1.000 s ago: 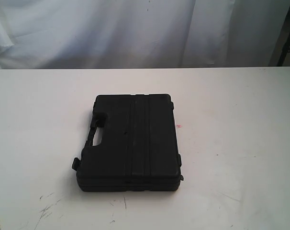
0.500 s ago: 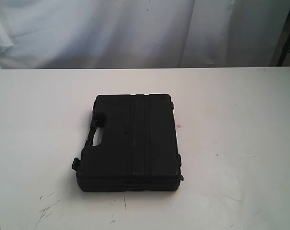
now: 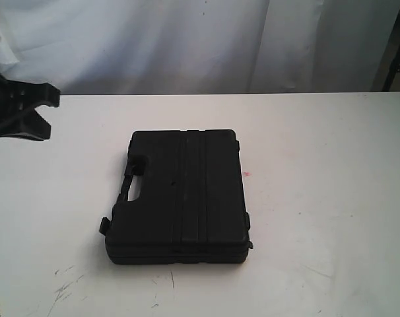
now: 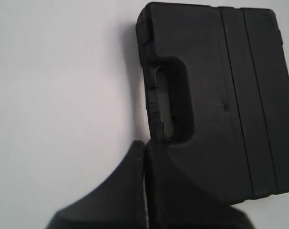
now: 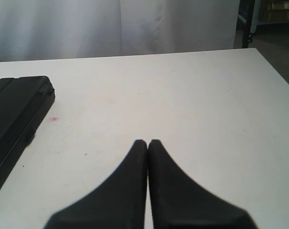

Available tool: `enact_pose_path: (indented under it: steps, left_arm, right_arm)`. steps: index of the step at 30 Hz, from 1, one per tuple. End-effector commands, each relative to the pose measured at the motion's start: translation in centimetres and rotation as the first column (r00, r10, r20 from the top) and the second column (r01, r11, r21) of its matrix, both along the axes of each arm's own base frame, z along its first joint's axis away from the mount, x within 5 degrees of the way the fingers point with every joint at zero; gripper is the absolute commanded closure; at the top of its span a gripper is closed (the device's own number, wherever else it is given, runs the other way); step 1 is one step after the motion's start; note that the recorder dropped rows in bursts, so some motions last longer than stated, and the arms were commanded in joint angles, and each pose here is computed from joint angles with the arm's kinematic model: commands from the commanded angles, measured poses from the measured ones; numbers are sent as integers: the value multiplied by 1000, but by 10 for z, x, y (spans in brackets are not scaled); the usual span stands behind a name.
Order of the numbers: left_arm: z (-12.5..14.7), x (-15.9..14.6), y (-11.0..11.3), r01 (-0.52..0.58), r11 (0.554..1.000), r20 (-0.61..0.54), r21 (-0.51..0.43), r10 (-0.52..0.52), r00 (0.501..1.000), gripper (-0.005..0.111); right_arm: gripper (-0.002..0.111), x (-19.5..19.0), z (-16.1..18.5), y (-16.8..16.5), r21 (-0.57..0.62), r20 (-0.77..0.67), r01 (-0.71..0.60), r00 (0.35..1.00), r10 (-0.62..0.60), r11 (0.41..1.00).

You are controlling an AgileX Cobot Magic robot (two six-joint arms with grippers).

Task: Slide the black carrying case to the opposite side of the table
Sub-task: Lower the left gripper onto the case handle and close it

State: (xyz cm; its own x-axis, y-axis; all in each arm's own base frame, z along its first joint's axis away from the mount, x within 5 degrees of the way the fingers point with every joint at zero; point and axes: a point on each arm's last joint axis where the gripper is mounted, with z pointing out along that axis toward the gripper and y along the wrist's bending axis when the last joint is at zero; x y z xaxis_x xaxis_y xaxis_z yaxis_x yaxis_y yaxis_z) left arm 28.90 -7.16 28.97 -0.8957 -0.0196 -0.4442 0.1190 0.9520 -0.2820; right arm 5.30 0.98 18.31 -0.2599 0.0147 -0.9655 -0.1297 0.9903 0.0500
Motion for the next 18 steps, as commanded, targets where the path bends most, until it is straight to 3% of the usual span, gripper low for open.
enact_pose_path:
  steps: [1,10,18]
  left_arm:
    - [-14,13,-27,21,999,-59,45,-19,998,107]
    - [-50,40,-65,66,994,-157,90,-52,986,105]
    - [-79,67,-76,61,993,-245,103,-35,969,72]
  right_arm:
    - [108,0,-1,-1,-12,3,6,1000,-6,1000]
    - [108,0,-1,-1,-12,3,6,1000,-6,1000]
    - [108,0,-1,-1,-18,4,4,1000,-4,1000]
